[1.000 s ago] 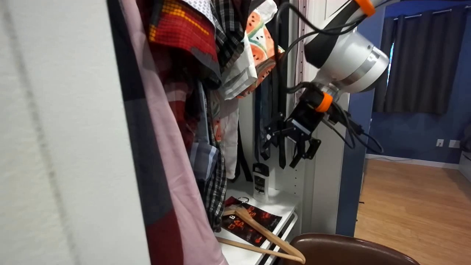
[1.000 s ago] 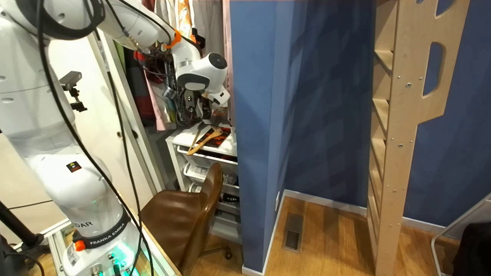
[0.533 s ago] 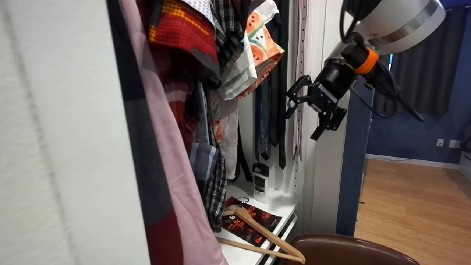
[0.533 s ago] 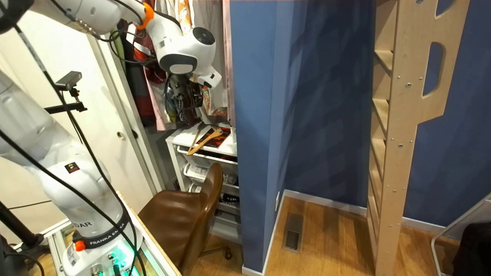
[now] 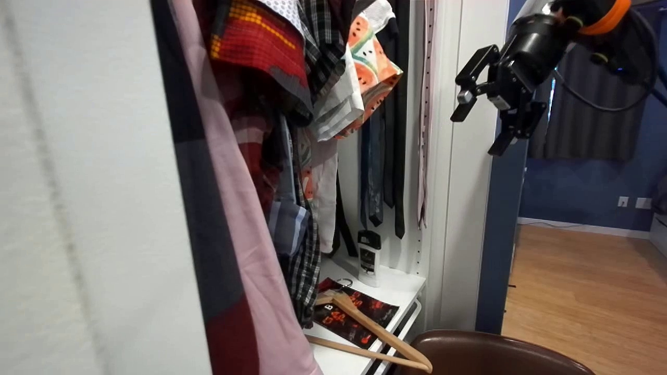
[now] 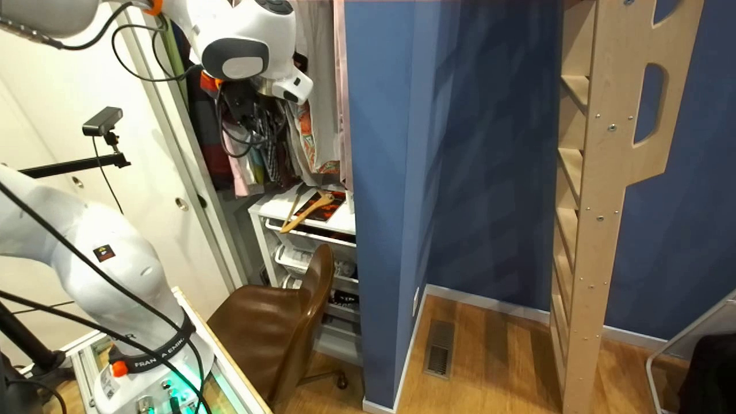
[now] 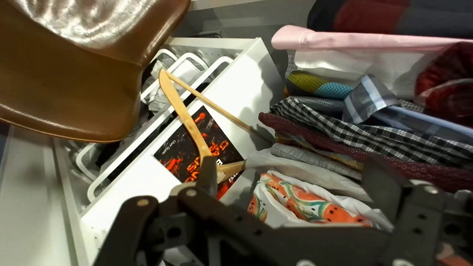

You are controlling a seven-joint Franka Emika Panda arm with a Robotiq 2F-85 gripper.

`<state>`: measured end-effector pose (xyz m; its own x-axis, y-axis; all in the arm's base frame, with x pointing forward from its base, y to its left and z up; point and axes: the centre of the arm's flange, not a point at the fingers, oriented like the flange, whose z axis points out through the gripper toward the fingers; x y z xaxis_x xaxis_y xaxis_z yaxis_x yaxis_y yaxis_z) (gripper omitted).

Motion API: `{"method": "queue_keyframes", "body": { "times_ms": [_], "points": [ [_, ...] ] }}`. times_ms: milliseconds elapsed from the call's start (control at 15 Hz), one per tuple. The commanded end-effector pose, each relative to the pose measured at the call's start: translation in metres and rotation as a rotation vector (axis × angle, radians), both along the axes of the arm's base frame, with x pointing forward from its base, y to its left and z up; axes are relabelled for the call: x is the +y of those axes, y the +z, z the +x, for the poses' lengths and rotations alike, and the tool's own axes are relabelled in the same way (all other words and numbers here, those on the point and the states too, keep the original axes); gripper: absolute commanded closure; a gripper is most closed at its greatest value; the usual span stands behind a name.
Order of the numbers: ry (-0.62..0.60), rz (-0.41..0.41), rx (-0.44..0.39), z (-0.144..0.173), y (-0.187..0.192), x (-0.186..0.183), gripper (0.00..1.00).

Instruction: Put the wooden clothes hanger on the shelf

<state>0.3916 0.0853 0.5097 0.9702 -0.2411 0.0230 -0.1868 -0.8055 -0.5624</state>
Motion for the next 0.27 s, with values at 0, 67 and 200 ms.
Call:
{"method": "queue_keyframes", "body": {
  "times_ms": [0,67,200],
  "points": [
    [-0.001,-0.003,-0.005,-0.0048,0.0040,-0.0019,0.00],
    [-0.003,-0.005,-0.009,-0.0083,0.0055,-0.0030,0.00],
    [-0.003,-0.007,-0.008,-0.0099,0.0047,-0.0034,0.00]
  ]
}}
